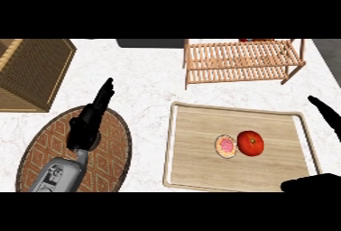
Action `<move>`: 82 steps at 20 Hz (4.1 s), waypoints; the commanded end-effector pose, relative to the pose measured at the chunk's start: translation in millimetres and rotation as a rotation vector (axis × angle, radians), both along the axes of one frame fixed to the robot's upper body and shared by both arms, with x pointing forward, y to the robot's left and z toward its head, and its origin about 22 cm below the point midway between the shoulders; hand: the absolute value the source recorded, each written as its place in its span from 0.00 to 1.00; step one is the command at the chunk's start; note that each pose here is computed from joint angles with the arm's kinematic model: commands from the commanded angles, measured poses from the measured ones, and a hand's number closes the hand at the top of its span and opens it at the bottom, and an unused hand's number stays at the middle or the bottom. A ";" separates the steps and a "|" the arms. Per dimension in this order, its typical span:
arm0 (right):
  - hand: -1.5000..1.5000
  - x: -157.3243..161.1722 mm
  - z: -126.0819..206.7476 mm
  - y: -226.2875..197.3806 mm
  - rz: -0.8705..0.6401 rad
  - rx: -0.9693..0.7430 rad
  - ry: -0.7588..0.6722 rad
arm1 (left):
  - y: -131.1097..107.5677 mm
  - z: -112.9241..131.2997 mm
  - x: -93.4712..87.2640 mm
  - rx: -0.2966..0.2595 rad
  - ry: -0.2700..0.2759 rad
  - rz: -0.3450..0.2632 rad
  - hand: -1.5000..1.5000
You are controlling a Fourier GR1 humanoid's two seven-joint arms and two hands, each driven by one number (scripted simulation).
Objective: Pick the tomato from the tray and place it in the tiered shelf
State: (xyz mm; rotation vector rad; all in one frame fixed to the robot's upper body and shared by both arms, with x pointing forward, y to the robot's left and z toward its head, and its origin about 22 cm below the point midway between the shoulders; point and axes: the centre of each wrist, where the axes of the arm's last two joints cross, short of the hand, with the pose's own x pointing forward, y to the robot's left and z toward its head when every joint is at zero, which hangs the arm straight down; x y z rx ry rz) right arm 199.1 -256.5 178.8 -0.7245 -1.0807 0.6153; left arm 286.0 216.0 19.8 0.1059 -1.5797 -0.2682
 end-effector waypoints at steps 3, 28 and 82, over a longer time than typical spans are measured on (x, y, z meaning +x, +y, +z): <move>0.00 2.7 14.4 16.6 -0.044 -0.033 0.031 | 4.3 -7.8 1.5 -0.013 0.002 -0.007 0.50; 0.00 19.9 -27.1 73.0 -0.094 -0.077 0.072 | -2.2 -3.1 1.7 -0.003 0.009 0.015 0.50; 1.00 37.0 -111.9 104.5 0.064 -0.246 0.124 | 5.5 7.6 -15.5 -0.015 -0.007 0.008 0.50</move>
